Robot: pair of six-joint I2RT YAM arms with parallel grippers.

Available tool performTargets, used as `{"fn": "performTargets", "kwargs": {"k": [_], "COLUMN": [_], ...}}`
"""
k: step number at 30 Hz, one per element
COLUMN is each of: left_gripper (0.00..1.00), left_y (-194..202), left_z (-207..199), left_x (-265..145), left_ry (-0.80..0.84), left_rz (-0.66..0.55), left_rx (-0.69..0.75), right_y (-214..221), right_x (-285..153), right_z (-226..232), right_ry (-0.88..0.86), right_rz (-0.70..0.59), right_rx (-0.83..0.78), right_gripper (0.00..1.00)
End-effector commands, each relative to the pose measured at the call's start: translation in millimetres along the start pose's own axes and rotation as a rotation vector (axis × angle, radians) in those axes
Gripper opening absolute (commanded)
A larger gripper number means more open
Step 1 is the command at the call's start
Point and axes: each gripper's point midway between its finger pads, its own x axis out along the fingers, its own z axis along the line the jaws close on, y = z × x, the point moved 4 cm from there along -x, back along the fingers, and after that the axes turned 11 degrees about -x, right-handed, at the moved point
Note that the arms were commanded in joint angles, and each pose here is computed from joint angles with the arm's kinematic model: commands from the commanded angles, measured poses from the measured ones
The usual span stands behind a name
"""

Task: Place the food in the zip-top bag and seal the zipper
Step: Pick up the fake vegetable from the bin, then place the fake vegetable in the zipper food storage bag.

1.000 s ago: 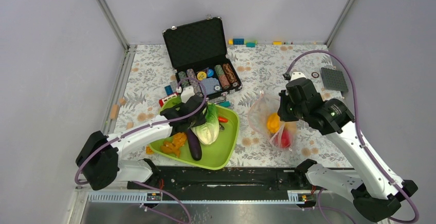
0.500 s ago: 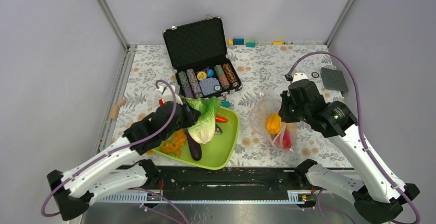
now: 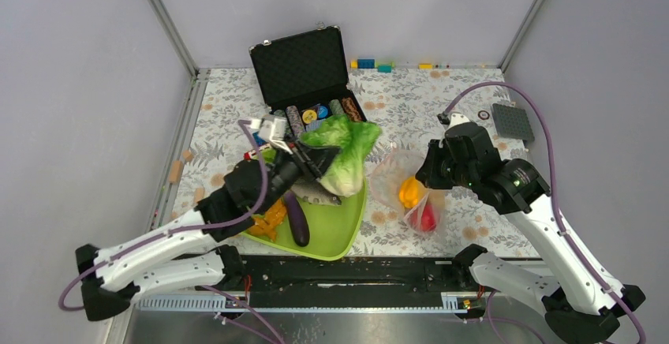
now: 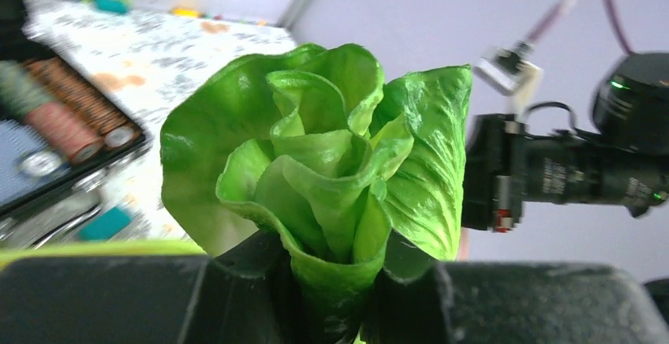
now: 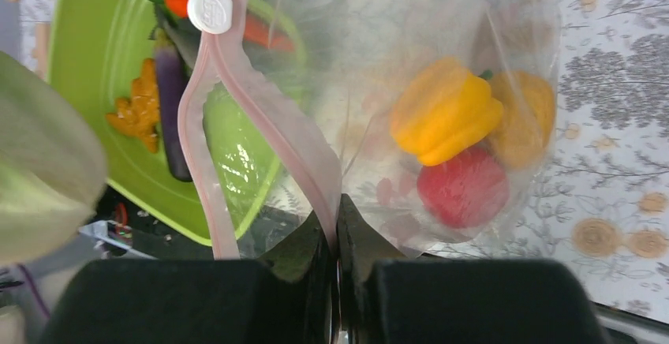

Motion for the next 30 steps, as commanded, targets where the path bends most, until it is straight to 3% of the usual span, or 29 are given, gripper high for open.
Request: {"fn": "performTargets", "kwargs": {"k": [1, 9, 14, 30], "left_gripper": [0.0, 0.0, 0.0, 0.0], "left_y": [-37.9, -39.1, -21.7, 52.2], "left_z": [-91.4, -114.8, -112.2, -69.7], "left_x": [14.9, 20.2, 27.0, 43.0], "left_ry": [0.331, 0.463, 0.509, 0.469], "left_rz": [-0.189, -0.306, -0.305, -0.171], "left_rx": [0.028, -0.035, -0.055, -0.02], "right_y": [-11.7, -16.1, -18.6, -31.0], "right_x": [-7.0, -17.5, -13.3, -28.6], "right_z": [21.8, 30.0, 41.5, 42.9], "right_ry": [-0.132, -0.188, -0.268, -0.293], "right_rz": [-0.049, -0.08, -0.102, -0.182], "right_rx": [0.091, 0.159, 0.229, 0.312], "right_gripper": [0.09, 0.09, 0.08, 0.09]}}
